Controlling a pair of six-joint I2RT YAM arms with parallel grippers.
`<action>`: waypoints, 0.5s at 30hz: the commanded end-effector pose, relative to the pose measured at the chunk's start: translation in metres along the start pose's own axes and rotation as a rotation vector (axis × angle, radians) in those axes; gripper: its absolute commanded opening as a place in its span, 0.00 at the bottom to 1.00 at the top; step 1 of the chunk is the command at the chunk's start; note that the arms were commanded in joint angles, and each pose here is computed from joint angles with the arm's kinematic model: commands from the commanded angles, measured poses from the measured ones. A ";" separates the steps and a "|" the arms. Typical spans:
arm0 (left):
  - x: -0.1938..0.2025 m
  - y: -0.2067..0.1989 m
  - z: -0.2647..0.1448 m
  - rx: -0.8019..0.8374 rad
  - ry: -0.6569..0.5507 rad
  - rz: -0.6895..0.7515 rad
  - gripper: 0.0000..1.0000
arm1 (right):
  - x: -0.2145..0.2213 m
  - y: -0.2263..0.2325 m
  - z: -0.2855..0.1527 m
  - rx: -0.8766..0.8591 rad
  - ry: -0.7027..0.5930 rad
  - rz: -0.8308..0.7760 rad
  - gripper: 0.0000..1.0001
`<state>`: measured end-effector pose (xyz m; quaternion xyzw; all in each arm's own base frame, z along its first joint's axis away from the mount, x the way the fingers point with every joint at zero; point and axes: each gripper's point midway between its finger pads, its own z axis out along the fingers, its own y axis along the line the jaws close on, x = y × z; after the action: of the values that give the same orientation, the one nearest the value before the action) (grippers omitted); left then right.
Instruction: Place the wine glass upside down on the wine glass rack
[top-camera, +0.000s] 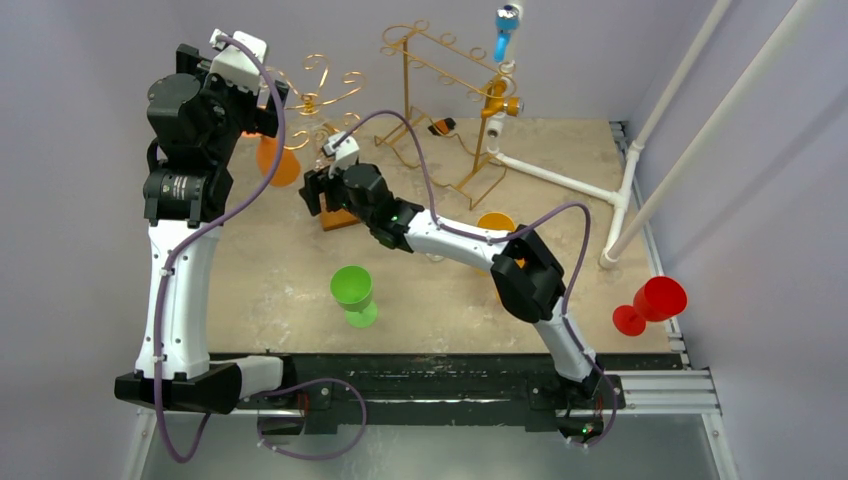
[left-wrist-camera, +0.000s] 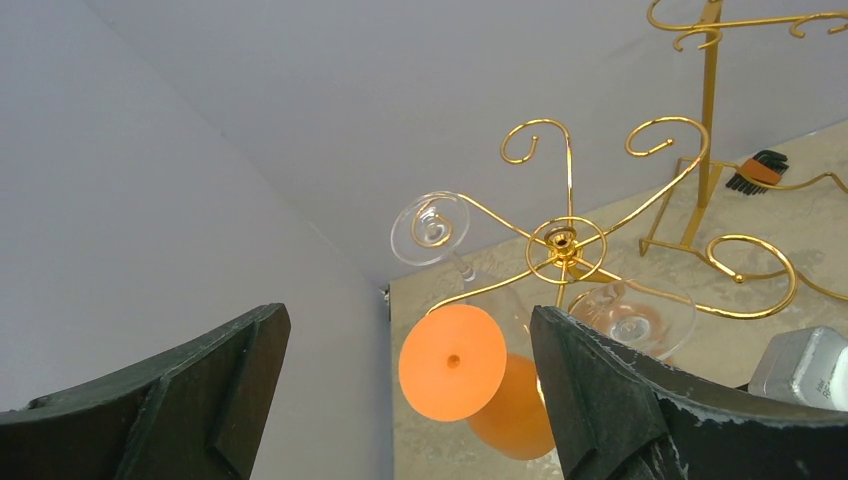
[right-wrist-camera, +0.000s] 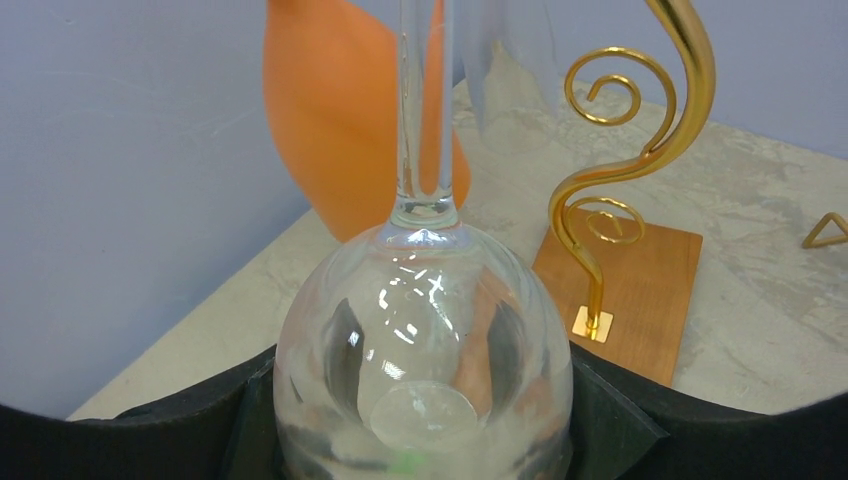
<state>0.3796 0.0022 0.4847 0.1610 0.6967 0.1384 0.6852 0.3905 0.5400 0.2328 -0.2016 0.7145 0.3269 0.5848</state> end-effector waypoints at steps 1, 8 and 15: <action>-0.012 0.006 -0.009 -0.013 -0.039 0.005 0.99 | -0.058 0.013 0.000 -0.006 -0.142 -0.016 0.00; -0.011 0.005 -0.011 -0.010 -0.036 0.005 0.99 | -0.055 0.019 0.007 -0.029 -0.115 -0.038 0.00; -0.012 0.005 -0.011 -0.007 -0.041 0.005 0.99 | -0.043 0.026 0.016 -0.068 -0.065 -0.054 0.00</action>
<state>0.3768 0.0007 0.4852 0.1658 0.6959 0.1362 0.6854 0.4010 0.5559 0.2451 -0.2155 0.7044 0.3200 0.5958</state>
